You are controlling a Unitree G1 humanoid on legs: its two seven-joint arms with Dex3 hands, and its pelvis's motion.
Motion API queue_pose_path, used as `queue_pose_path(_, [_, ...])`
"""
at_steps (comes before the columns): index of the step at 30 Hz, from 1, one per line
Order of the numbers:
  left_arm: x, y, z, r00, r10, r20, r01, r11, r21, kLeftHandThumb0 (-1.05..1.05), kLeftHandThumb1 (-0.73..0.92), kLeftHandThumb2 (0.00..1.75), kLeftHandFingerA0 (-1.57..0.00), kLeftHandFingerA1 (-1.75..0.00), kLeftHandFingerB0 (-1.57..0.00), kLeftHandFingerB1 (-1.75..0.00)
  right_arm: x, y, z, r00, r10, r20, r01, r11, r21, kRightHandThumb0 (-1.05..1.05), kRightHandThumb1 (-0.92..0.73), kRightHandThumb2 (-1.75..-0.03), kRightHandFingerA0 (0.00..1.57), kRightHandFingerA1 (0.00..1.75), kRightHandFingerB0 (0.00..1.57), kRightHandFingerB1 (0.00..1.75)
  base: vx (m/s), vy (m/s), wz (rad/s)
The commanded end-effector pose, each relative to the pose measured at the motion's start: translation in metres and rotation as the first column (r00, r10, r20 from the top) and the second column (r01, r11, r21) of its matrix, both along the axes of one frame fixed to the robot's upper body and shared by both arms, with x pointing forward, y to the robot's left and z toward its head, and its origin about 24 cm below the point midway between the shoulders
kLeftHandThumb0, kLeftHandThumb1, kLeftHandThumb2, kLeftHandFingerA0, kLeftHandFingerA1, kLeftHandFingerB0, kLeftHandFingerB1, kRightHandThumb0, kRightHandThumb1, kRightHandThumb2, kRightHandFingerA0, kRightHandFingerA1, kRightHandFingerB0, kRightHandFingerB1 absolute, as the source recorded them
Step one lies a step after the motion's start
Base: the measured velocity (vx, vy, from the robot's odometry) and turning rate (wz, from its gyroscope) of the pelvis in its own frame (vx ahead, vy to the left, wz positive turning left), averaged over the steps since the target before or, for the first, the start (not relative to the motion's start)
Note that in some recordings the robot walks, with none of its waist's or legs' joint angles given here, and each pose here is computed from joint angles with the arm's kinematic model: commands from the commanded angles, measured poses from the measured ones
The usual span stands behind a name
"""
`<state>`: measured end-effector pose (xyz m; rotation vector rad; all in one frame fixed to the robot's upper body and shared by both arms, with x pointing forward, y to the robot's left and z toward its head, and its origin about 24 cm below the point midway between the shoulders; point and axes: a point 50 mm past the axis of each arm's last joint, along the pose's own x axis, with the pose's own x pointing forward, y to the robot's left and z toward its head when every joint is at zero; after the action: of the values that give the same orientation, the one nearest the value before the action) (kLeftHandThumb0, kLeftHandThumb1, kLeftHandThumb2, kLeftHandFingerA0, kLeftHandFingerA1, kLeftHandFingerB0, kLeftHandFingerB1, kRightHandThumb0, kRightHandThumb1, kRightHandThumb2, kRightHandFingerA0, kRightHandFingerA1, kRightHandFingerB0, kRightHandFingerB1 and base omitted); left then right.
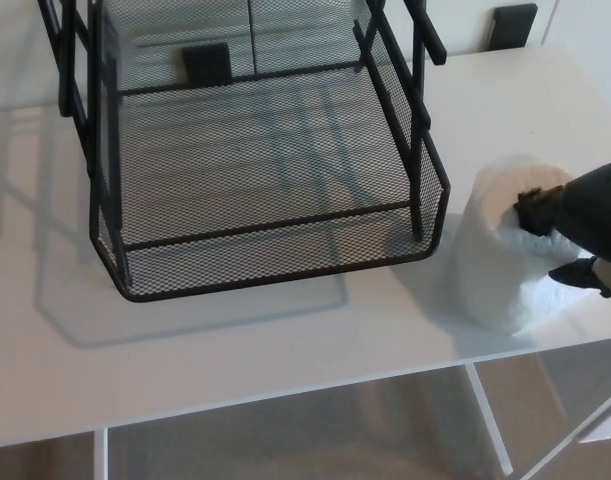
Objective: The robot walks towards a desk on which a file tray is kept in the middle and a toilet paper roll is kept on its right. The robot uses its right hand to hook on finger in the gap of the roll and grabs it, lifts it and places it on the tray.
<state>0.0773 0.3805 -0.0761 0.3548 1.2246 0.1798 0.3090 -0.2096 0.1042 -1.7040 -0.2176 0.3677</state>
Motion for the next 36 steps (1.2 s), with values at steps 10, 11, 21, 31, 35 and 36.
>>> queue_pose_path(10, [0.008, 0.005, 0.011, 0.994, -0.11, 0.007, 0.11, 0.992, 0.061, -0.71, 0.92, 0.78, -0.23, -0.49, -0.19, -0.41, -0.012, -0.029, -0.008, 0.995, 0.001, 0.1, -0.004, 1.0, 0.022, -0.23, -0.63, -0.67, 0.85, 1.52, 0.87, 0.96, 0.0, 0.0, 0.0])
queue_pose_path(11, [0.007, 0.006, 0.01, 0.995, -0.099, 0.001, 0.099, 0.993, 0.06, -0.73, 0.92, 0.77, -0.21, -0.48, -0.19, -0.41, -0.012, -0.031, -0.005, 0.994, 0.001, 0.106, -0.006, 0.999, 0.039, -0.23, -0.66, -0.71, 0.86, 1.49, 0.87, 0.95, 0.0, 0.0, 0.0])
queue_pose_path(21, [0.003, 0.006, 0.008, 0.997, -0.082, -0.009, 0.082, 0.995, 0.062, -0.7, 0.92, 0.78, -0.19, -0.49, -0.17, -0.42, -0.004, -0.045, 0.073, 0.983, -0.091, 0.158, 0.075, 0.991, 0.107, -0.25, -0.67, -0.62, 0.86, 1.33, 0.9, 0.67, 0.0, 0.0, 0.0])
queue_pose_path(31, [0.002, 0.007, 0.006, 0.999, -0.03, 0.013, 0.029, 0.998, 0.06, -0.69, 0.92, 0.78, -0.28, -0.53, -0.25, -0.46, 0.004, -0.029, 0.171, 0.916, -0.073, 0.394, 0.003, 0.984, 0.176, -0.25, -0.68, -0.67, 0.85, 1.5, 0.88, 0.84, 0.0, 0.0, 0.0])
queue_pose_path(35, [0.001, 0.008, 0.008, 0.998, -0.059, -0.003, 0.059, 0.996, 0.063, -0.71, 0.92, 0.76, -0.23, -0.51, -0.2, -0.42, 0.009, -0.011, 0.196, 0.892, -0.028, 0.452, -0.068, 0.979, 0.195, -0.28, -0.68, -0.69, 0.89, 1.4, 0.9, 0.75, 0.0, 0.0, 0.0])
queue_pose_path(36, [0.001, 0.008, 0.008, 0.999, -0.054, -0.001, 0.054, 0.997, 0.062, -0.71, 0.92, 0.76, -0.23, -0.51, -0.2, -0.42, 0.01, -0.007, 0.2, 0.889, -0.024, 0.456, -0.076, 0.977, 0.198, -0.28, -0.68, -0.69, 0.89, 1.4, 0.9, 0.75, 0.0, 0.0, 0.0])
